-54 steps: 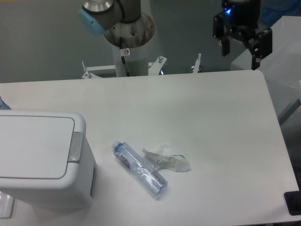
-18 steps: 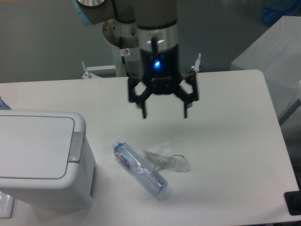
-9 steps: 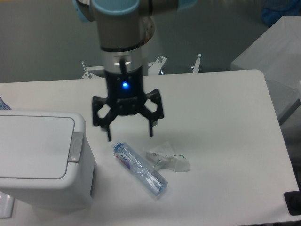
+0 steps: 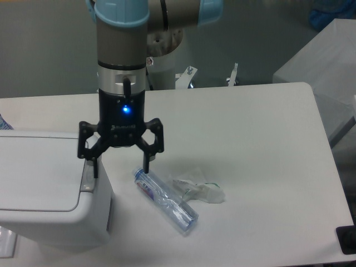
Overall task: Open the trash can
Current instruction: 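Lower the gripper onto the lid edge beside the trash can's button, then press down on the trash can lid button with the gripper finger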
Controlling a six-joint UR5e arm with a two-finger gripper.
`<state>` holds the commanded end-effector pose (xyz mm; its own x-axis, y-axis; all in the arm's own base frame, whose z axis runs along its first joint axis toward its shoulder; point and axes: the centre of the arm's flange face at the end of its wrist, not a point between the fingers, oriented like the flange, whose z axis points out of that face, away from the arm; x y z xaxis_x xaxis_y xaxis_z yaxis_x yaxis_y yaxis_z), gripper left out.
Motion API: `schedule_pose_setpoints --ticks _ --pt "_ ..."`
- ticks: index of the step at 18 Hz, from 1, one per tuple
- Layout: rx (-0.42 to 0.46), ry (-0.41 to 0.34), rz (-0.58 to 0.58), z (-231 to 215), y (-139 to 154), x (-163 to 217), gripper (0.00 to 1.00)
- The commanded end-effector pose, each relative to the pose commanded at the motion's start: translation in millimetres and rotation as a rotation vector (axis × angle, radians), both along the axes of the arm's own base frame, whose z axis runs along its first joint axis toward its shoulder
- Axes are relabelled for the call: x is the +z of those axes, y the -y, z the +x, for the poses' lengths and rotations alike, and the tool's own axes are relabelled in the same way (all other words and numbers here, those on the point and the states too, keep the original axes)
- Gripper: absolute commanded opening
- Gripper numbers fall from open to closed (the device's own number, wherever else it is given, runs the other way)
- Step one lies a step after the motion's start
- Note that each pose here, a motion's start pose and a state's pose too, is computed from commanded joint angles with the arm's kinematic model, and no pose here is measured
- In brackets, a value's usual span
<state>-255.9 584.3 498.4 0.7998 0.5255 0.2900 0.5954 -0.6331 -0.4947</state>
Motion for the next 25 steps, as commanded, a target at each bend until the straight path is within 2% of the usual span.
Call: schedule_pose_setpoints --ticks 25 --pt "0.010 0.017 -0.021 0.6 1.4 -13.7 1.00"
